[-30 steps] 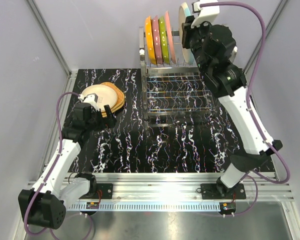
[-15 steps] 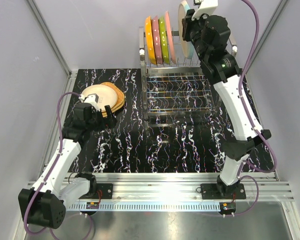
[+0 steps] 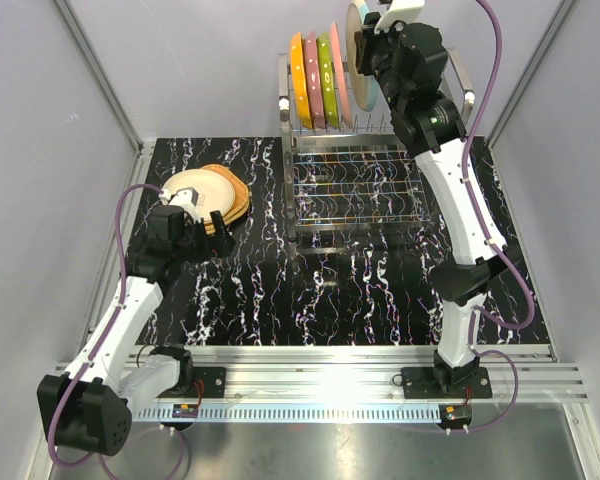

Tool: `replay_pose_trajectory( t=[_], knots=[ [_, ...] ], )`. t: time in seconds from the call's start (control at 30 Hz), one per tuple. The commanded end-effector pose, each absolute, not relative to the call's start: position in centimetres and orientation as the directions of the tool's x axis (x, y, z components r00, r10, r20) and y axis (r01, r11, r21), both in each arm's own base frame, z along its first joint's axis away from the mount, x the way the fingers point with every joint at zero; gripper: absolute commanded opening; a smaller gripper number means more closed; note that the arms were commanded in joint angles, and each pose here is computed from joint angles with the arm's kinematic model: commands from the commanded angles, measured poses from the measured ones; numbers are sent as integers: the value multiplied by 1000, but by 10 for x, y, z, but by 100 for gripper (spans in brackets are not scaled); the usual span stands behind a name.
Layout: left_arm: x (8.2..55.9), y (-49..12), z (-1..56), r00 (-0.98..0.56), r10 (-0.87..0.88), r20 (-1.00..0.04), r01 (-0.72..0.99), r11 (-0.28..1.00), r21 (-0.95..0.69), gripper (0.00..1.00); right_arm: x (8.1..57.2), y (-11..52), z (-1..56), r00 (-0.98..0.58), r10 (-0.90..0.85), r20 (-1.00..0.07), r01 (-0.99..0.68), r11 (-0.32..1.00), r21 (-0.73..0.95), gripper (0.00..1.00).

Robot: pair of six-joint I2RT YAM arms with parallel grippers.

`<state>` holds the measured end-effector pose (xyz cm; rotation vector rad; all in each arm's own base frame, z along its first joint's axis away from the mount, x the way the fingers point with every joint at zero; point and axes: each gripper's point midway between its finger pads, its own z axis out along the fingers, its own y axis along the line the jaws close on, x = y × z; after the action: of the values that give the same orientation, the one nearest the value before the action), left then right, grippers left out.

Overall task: Load the plates into the dish rack
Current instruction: Insert the plate into the dish rack

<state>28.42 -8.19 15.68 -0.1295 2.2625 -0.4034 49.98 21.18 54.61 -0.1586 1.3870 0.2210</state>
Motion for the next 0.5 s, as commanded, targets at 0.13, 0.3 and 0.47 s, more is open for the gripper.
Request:
replay_pose_trajectory(
  t=[0.13, 0.3, 0.47],
  knots=[
    [289, -88, 162, -649, -212, -730, 75, 938, -339, 99, 476, 196, 608, 349, 220, -911, -267, 955, 128, 0],
    [289, -88, 163, -647, -213, -732, 76, 938, -340, 99, 486, 196, 587, 316, 205, -926, -235, 963, 133, 0],
    [288, -89, 162, -650, -214, -729, 79, 936, -344, 99, 492, 192, 573, 296, 184, -937, -201, 971, 128, 0]
  ],
)
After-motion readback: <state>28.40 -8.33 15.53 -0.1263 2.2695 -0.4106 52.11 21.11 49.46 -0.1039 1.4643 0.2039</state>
